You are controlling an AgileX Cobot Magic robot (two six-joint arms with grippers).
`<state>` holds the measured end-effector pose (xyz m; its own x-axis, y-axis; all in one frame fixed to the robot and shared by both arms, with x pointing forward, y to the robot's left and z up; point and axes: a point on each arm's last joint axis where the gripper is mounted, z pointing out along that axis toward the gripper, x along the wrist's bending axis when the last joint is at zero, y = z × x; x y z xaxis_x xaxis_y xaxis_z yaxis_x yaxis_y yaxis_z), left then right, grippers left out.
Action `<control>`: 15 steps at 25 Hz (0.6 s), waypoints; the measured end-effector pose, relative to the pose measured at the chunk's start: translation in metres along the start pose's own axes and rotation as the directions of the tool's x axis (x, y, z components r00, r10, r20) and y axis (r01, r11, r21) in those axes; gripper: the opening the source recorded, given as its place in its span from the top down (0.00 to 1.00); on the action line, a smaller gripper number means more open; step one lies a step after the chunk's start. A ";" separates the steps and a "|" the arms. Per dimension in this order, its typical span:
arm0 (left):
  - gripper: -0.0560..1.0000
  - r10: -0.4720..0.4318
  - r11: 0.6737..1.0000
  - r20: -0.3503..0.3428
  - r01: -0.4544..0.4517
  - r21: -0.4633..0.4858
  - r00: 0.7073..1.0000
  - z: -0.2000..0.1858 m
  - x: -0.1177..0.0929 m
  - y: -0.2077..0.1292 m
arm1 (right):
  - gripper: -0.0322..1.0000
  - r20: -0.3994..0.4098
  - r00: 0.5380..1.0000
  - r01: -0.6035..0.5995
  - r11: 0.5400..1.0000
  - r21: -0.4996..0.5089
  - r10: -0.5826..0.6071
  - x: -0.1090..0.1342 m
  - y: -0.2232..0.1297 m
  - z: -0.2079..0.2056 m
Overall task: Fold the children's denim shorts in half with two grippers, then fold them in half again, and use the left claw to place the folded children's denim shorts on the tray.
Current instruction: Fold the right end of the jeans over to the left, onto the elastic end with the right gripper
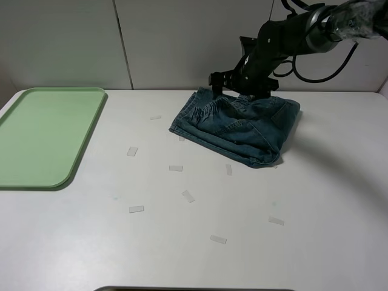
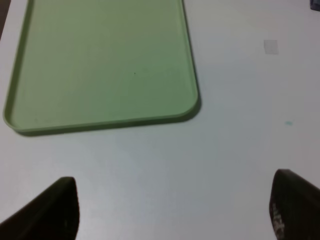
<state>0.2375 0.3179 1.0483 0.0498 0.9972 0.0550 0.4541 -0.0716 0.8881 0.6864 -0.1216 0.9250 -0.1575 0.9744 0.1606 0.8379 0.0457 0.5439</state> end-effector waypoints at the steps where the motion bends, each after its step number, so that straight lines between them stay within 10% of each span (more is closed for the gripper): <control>1: 0.22 0.000 1.000 0.000 0.000 0.000 1.000 0.000 0.000 0.000 | 0.30 0.000 1.000 0.000 1.000 0.001 0.000 0.000 0.000 0.000; 15: 0.22 0.000 1.000 0.000 0.000 0.000 1.000 0.000 0.000 0.000 | 0.30 0.016 0.999 0.039 0.996 0.084 -0.041 -0.005 -0.033 0.013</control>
<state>0.2375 0.3179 1.0483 0.0498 0.9972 0.0550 0.4541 -0.0716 0.8881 0.6668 -0.1247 0.8957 -0.1833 0.9751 0.1251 0.8720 0.1025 0.4787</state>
